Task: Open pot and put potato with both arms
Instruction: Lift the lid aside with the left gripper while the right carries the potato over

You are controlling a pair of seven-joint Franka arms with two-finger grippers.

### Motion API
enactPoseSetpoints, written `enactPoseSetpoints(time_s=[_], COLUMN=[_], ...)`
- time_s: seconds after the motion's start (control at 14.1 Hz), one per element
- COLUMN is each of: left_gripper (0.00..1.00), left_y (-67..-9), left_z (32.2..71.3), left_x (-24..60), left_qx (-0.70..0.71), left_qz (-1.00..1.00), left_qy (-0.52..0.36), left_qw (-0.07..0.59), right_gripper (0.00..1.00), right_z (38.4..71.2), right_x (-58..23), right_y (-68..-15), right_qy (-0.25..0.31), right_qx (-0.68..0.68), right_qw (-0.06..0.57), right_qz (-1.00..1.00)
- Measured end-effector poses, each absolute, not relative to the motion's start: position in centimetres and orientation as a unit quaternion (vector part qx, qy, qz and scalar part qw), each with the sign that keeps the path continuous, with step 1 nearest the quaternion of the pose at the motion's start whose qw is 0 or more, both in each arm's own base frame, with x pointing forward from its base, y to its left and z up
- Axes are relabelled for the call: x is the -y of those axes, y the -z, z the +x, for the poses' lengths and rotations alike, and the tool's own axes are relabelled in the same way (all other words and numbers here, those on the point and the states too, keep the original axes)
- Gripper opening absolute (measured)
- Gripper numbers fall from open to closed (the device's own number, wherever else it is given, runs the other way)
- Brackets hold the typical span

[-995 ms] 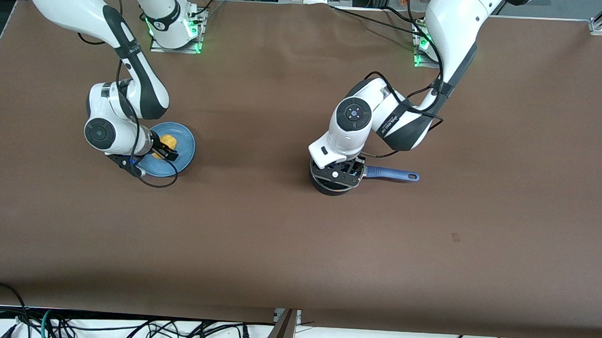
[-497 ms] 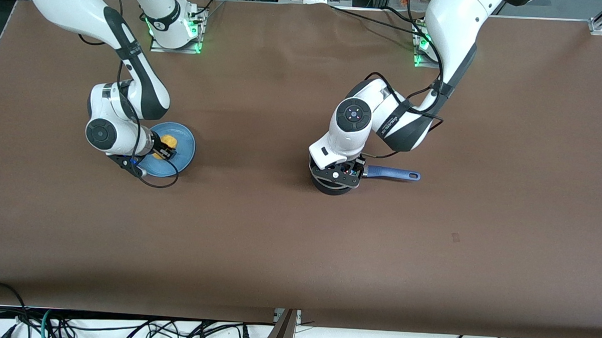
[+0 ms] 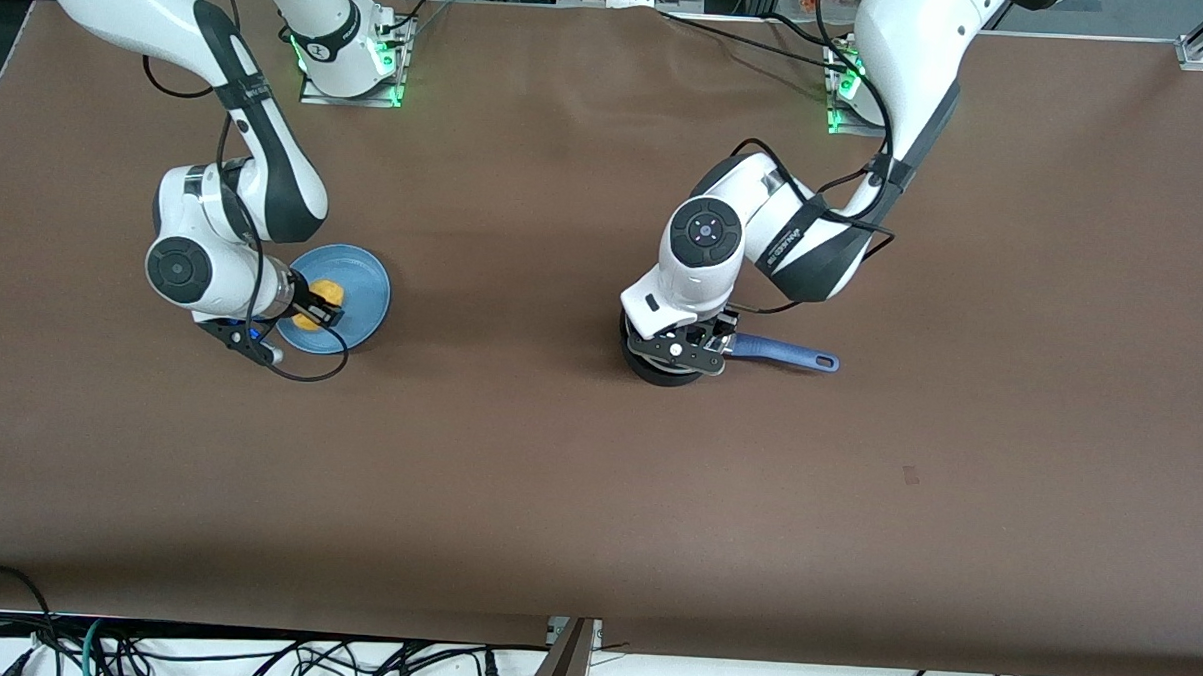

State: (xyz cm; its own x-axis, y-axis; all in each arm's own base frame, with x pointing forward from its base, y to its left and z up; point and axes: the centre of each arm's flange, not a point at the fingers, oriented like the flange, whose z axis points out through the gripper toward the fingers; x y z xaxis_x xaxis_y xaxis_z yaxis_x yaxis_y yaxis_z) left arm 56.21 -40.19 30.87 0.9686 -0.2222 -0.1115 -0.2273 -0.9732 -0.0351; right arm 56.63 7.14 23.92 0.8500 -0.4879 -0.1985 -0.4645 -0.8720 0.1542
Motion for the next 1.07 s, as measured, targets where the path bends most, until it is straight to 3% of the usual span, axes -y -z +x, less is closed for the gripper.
enactPoseSetpoints(time_s=[0.36,0.57,1.07], left_gripper=[0.51,0.51,0.51], left_y=[-34.8,-34.8,-37.9], left_z=[55.9,58.0,62.9], left_x=[38.9,34.8,18.6], left_qx=[-0.111,-0.100,-0.100], left_qz=[-0.991,-0.990,-0.987], left_qy=[-0.064,-0.078,-0.093], left_qw=[0.048,0.064,0.086], right_gripper=[0.63,0.63,0.63], right_z=[58.9,59.3,55.8], right_x=[-11.7,-17.2,-35.5], right_y=[-28.9,-32.1,-35.9], right_qy=[0.107,0.089,0.056], right_qx=[0.213,0.184,0.198], right_qw=[0.038,0.021,-0.011], right_qz=[0.971,0.979,0.978])
